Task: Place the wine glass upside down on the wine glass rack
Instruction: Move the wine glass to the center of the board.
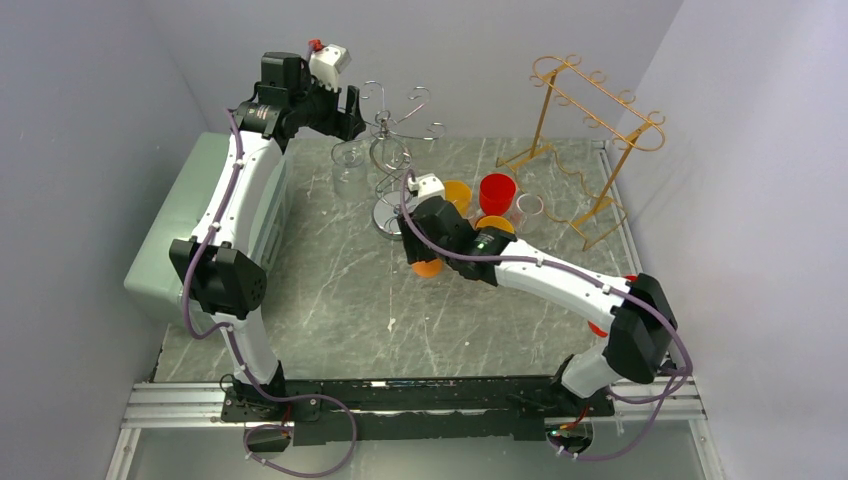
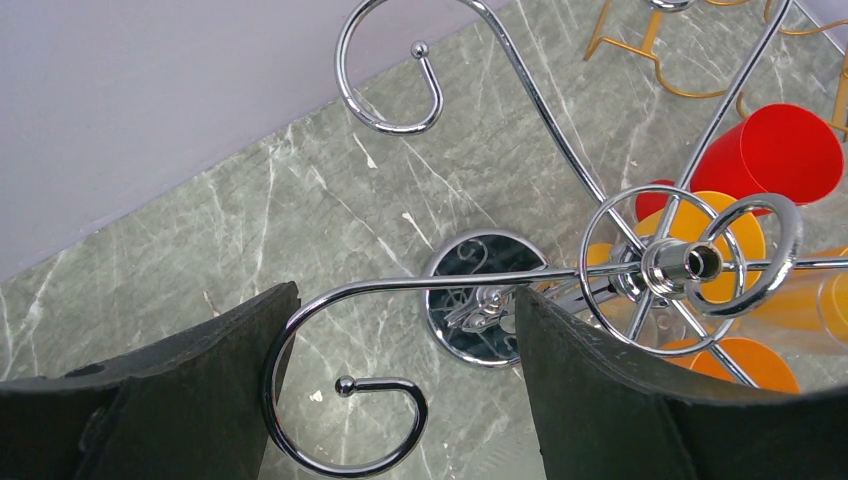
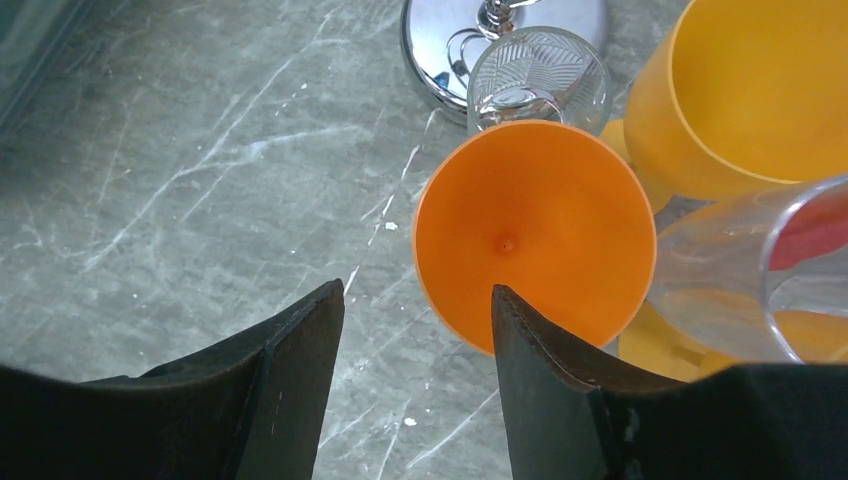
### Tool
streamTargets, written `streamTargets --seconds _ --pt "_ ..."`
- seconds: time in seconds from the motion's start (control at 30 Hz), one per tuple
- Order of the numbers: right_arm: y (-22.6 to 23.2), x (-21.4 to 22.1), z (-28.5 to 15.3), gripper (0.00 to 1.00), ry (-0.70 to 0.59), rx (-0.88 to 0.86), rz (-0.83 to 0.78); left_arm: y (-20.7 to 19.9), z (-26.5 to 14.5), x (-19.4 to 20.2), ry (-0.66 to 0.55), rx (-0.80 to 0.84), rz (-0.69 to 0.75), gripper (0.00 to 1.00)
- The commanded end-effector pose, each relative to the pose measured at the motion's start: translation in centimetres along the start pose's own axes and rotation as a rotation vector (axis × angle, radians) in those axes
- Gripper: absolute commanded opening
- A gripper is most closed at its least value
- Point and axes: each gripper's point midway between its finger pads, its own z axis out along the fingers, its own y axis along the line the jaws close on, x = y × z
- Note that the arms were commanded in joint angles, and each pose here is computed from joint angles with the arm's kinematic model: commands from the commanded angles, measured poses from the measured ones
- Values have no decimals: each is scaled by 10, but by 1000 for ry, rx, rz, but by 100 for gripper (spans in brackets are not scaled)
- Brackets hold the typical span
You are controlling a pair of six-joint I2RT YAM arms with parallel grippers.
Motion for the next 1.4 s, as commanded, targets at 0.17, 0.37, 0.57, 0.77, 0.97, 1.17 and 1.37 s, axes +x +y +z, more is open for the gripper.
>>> streamTargets --seconds 0.17,0.37,0.57,0.77,0.97,1.17,1.37 --pt "-10 6 13 38 -24 47 -43 -14 -14 -14 -38 33 13 84" --pt "-24 3 -10 6 -39 78 -59 -14 -15 -13 -36 31 9 84" --pt "-28 6 -37 0 -12 56 -97 -14 -15 -11 -34 27 10 84" --pt "-32 22 -61 0 58 33 -141 -14 -14 -9 -32 29 5 83" --pt "-48 34 -85 0 106 72 -180 -15 -16 -8 -34 33 5 84" --pt "-56 59 -85 0 154 94 -174 -16 -18 -9 -41 32 7 86" --pt "-55 60 -85 37 148 86 -163 -18 -19 -12 -45 42 -1 87"
